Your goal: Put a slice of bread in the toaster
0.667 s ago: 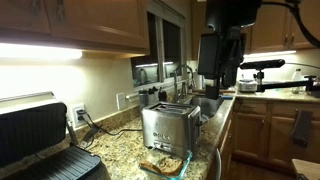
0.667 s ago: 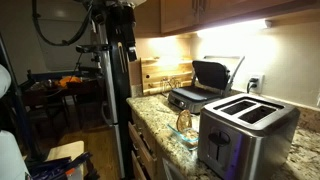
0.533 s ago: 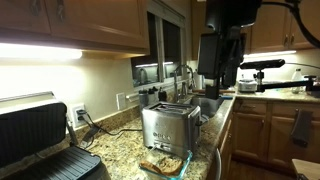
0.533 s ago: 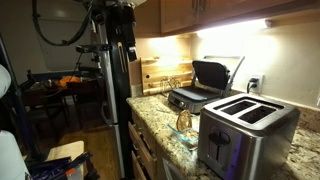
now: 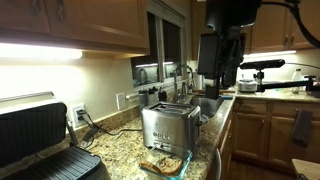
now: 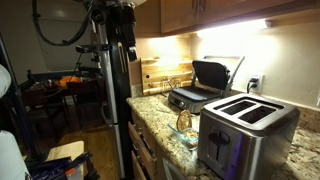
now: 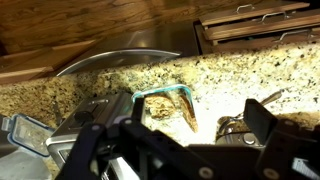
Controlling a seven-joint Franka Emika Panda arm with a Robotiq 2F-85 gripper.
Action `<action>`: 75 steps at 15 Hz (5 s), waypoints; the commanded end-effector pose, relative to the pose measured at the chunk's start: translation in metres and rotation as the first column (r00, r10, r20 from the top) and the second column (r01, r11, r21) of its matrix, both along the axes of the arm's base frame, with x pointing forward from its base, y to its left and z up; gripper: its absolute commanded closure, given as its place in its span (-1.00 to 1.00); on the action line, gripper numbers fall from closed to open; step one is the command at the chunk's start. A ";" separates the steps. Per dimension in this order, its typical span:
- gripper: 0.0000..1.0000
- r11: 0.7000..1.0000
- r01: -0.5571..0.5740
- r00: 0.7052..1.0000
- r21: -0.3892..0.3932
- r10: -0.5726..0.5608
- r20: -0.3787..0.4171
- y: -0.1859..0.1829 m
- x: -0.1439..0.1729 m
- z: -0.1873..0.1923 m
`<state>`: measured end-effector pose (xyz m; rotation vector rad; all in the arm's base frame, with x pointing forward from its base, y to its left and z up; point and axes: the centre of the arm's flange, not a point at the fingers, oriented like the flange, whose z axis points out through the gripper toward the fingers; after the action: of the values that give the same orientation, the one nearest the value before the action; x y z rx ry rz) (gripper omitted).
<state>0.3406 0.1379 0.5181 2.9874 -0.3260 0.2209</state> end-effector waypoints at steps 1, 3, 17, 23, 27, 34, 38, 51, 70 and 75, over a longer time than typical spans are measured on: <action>-1.00 1.000 0.004 1.000 -0.007 -0.004 0.004 0.000 0.002 -0.002; -1.00 1.000 0.003 1.000 -0.017 -0.003 -0.004 0.000 0.010 -0.006; -1.00 0.988 -0.041 0.996 -0.150 0.029 -0.082 0.003 0.071 -0.040; -1.00 0.980 -0.058 0.992 -0.193 0.034 -0.122 0.002 0.094 -0.060; -1.00 0.978 -0.067 0.989 -0.197 0.039 -0.143 0.002 0.112 -0.071; -1.00 0.977 -0.063 0.984 -0.202 0.027 -0.176 0.006 0.163 -0.093; -1.00 0.979 -0.064 0.982 -0.194 0.027 -0.186 0.013 0.194 -0.103; -1.00 0.982 -0.041 0.966 -0.186 -0.009 -0.260 0.008 0.232 -0.147; -1.00 0.981 -0.071 0.944 -0.181 0.007 -0.330 0.021 0.238 -0.189; -1.00 0.981 -0.058 0.941 -0.184 -0.008 -0.337 0.014 0.248 -0.199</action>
<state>0.5815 0.1518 0.3210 2.7831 -0.1784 -0.2178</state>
